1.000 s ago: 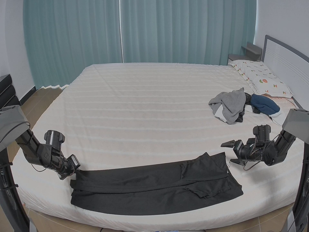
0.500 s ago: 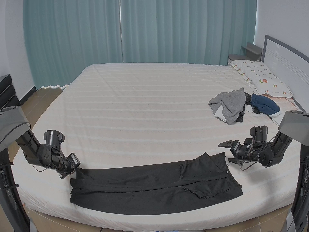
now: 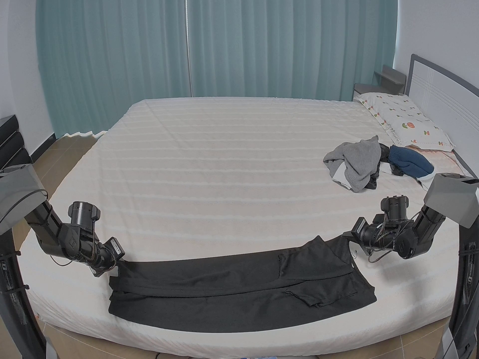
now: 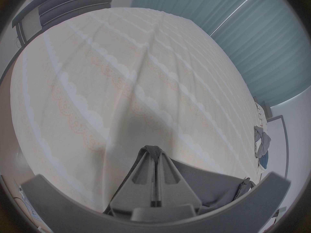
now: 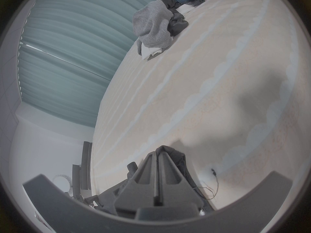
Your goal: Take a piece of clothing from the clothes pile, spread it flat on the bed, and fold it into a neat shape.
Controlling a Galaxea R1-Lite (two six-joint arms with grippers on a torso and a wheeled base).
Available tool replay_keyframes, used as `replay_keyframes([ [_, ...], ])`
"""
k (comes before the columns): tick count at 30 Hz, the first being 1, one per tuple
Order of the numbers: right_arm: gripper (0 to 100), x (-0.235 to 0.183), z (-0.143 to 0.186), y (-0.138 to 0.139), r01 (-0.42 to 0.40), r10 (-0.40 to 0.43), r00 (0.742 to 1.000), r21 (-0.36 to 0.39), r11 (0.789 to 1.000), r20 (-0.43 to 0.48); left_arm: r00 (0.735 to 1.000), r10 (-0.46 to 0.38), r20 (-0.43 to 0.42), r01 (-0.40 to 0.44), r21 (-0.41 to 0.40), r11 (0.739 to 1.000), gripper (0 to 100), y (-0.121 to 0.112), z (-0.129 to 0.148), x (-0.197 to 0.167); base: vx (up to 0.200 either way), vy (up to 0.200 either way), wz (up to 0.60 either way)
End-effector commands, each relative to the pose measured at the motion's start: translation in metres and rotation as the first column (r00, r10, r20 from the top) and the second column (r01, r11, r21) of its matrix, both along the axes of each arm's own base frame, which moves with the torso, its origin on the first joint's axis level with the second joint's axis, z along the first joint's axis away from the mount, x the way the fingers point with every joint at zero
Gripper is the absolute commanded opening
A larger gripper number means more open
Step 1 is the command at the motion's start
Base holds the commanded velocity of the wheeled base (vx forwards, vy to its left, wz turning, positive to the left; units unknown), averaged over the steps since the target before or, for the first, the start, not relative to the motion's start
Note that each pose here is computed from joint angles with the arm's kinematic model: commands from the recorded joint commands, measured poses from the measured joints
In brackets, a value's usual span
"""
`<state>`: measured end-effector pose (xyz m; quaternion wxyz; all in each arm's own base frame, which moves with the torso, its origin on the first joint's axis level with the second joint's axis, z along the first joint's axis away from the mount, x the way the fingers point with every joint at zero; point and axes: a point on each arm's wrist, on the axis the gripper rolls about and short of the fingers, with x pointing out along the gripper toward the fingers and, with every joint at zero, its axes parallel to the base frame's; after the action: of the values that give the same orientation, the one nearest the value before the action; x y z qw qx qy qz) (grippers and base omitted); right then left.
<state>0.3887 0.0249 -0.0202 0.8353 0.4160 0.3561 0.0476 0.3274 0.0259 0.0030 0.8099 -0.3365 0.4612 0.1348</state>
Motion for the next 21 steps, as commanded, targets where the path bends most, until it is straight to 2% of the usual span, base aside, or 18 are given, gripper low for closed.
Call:
replay_keyframes([
  [1,0,0.001,-0.004,0.001,-0.003,0.003,1.0,-0.003,1.0,-0.008,1.0,-0.001,-0.001,0.001,0.0,1.0,0,0.0,0.0,0.0,0.0,0.0,0.0],
  [5,0,0.0,-0.004,0.002,-0.005,0.005,1.0,-0.002,1.0,0.004,1.0,-0.002,-0.004,0.002,0.0,1.0,0,-0.001,-0.001,-0.001,0.0,0.0,0.0],
  [6,100,0.0,-0.003,0.003,-0.006,0.006,1.0,-0.002,1.0,0.006,1.0,-0.001,-0.003,0.001,-0.001,1.0,0,-0.001,0.0,-0.001,0.0,0.0,0.0],
  [8,100,-0.002,-0.003,0.002,-0.004,0.004,1.0,-0.004,1.0,0.016,1.0,-0.001,-0.006,0.001,-0.001,1.0,0,-0.001,0.0,-0.001,0.0,0.0,0.0],
  [9,100,-0.002,-0.001,0.001,-0.001,0.001,1.0,-0.001,1.0,0.03,1.0,0.001,-0.006,-0.001,-0.002,1.0,100,-0.001,0.0,-0.001,0.0,0.0,0.0],
  [13,100,-0.011,0.018,-0.003,-0.001,0.001,0.995,0.0,1.0,0.103,1.0,0.029,0.001,-0.029,-0.025,0.999,100,-0.001,0.002,0.0,0.0,0.0,0.0],
  [17,100,-0.02,0.035,0.003,-0.031,0.032,0.99,-0.016,0.999,0.139,0.999,0.036,0.005,-0.036,-0.033,0.999,100,-0.001,0.004,0.0,0.0,0.0,0.0],
  [19,100,-0.033,0.048,0.012,-0.104,0.114,0.979,-0.067,0.992,0.168,0.999,0.035,-0.001,-0.035,-0.033,0.999,100,-0.001,0.003,-0.002,0.0,0.0,0.0],
  [21,100,-0.042,0.051,0.02,-0.17,0.193,0.964,-0.133,0.976,0.185,0.999,0.033,-0.001,-0.033,-0.041,0.999,100,-0.001,0.003,-0.002,0.0,0.0,0.0],
])
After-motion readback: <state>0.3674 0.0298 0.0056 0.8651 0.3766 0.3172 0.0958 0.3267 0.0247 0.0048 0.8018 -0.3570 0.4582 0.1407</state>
